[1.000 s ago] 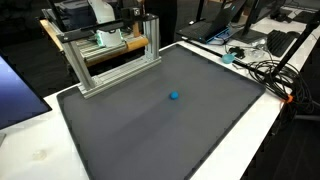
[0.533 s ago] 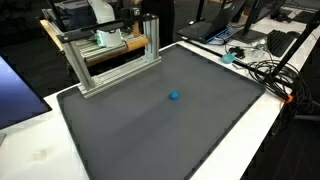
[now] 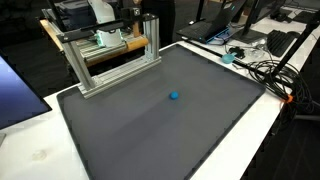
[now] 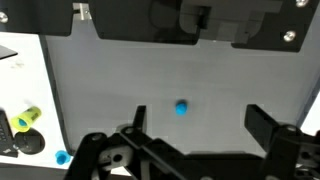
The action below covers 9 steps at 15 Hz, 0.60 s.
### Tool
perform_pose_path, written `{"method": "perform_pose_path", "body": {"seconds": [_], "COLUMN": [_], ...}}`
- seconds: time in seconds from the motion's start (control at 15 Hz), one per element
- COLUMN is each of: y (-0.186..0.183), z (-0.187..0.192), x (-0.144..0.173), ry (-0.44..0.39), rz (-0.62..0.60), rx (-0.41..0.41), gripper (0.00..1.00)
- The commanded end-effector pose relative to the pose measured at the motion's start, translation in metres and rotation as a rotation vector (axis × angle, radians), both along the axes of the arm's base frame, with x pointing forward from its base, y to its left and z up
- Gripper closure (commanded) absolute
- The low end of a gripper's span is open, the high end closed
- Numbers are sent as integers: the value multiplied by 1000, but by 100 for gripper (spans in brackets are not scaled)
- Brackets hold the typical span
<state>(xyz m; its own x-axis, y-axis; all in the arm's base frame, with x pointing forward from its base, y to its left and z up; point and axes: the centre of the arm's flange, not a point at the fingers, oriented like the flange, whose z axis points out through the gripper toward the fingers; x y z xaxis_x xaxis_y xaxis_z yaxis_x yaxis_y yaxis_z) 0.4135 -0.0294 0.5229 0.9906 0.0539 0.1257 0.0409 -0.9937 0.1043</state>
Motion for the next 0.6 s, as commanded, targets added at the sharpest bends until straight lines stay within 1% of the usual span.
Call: {"method": "perform_pose_path", "body": {"seconds": [0.0, 0.13, 0.33, 0.4, 0.53], "y": [25, 31, 30, 31, 31], "z": [-24, -39, -57, -48, -57], "x": [-16, -23, -34, -16, -22], "ry": [-6, -13, -20, 11, 10], "rz": [-4, -10, -24, -12, -14], "rx": [-23, -35, -61, -32, -36], "gripper": [0, 0, 0, 0, 0]}}
